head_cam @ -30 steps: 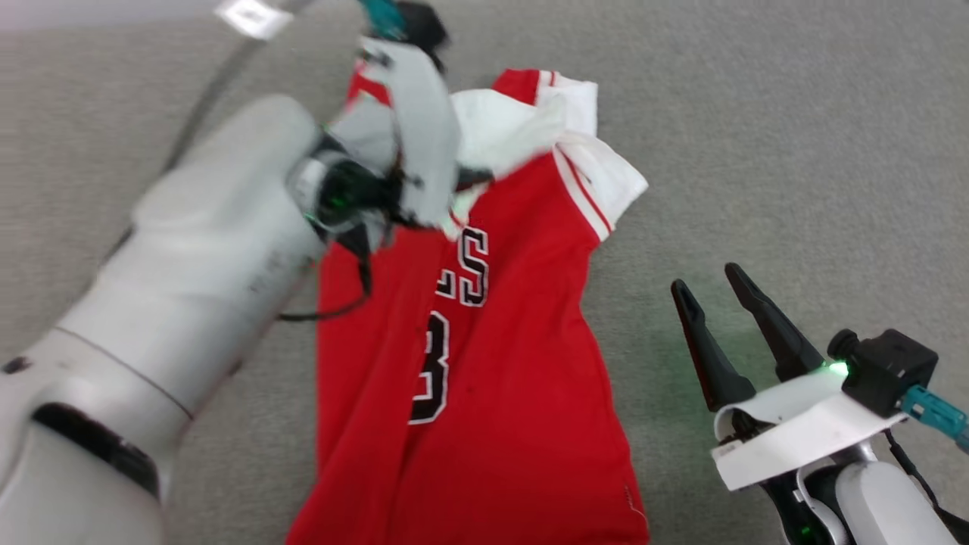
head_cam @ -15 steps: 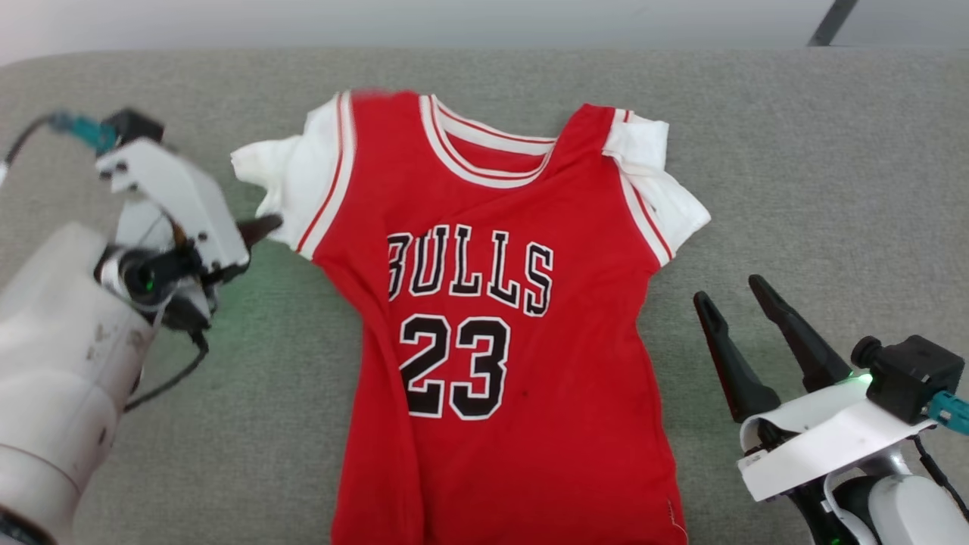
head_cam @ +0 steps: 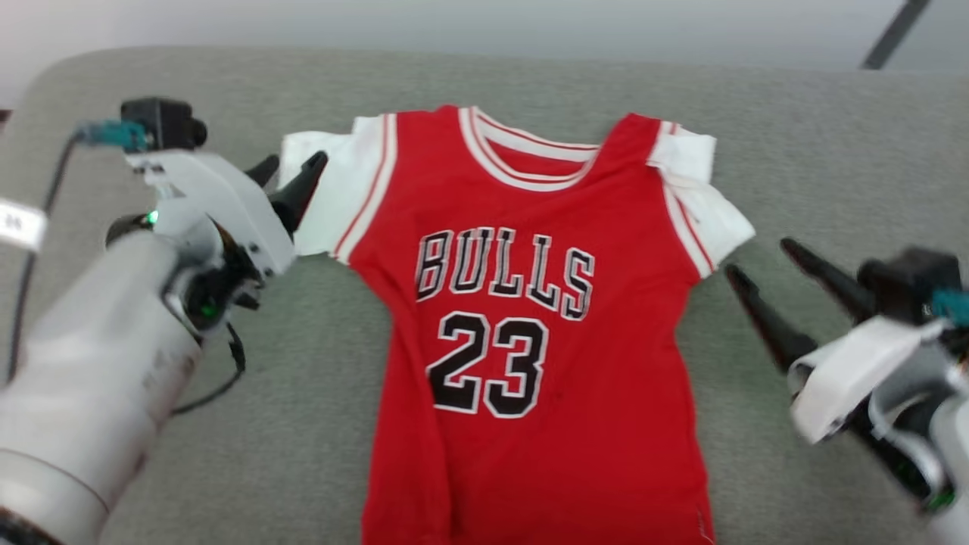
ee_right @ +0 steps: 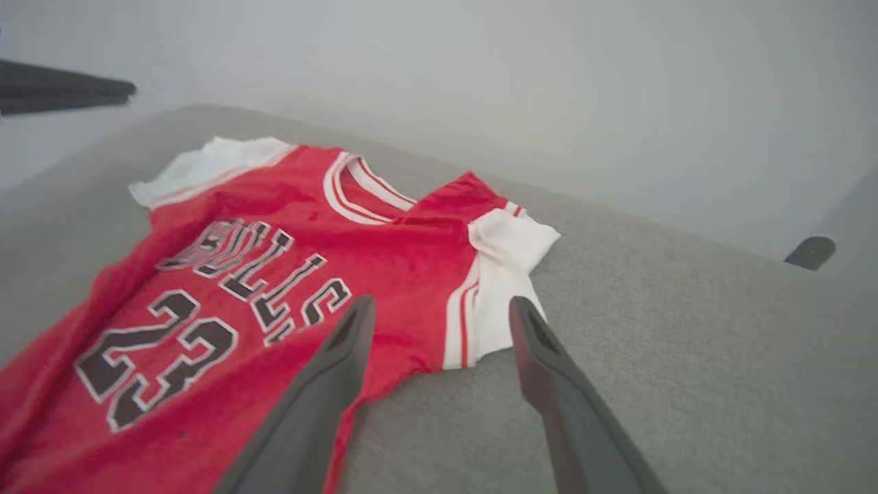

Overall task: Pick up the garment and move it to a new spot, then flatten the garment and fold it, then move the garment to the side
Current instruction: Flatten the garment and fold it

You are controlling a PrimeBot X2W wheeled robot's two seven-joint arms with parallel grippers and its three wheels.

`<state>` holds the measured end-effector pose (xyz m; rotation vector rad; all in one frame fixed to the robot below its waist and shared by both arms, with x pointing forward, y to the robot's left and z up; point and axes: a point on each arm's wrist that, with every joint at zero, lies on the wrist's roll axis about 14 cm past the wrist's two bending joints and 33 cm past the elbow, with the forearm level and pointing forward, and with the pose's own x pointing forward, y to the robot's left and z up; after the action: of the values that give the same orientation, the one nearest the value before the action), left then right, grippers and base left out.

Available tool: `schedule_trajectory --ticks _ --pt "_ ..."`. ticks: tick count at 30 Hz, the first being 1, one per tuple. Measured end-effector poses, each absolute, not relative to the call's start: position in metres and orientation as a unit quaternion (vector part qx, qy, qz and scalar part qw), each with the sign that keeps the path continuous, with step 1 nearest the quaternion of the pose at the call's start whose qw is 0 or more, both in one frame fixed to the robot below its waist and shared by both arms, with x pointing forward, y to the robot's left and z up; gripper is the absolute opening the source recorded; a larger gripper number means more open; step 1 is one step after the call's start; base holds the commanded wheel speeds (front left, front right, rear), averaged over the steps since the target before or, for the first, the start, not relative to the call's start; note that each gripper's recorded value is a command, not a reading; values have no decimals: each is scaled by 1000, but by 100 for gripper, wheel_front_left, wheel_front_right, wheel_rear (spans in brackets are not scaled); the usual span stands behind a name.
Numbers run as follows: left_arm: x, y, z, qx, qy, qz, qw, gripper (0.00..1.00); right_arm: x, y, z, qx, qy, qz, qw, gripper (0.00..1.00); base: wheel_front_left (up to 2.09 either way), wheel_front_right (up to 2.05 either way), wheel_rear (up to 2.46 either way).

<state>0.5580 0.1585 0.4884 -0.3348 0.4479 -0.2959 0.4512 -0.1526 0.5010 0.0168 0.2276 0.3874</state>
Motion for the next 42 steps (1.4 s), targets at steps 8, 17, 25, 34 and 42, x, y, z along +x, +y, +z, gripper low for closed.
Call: schedule_trajectory --ticks 8,17,25,34,42 --pt "516 162 488 -103 111 -153 977 100 494 -151 486 -87 203 228 948 100 0 0 0" --pt "462 174 516 -61 16 -105 992 100 537 -133 459 -160 294 253 908 100 0 0 0" --pt "437 203 517 -46 -3 -63 997 100 562 -118 428 -226 339 267 873 100 0 0 0" --pt "436 212 510 -53 0 -52 997 100 576 -124 410 -230 345 258 873 0 0 0 0" --pt "445 210 516 -32 -3 -86 996 100 592 -184 430 -158 322 167 918 0 0 0 0"
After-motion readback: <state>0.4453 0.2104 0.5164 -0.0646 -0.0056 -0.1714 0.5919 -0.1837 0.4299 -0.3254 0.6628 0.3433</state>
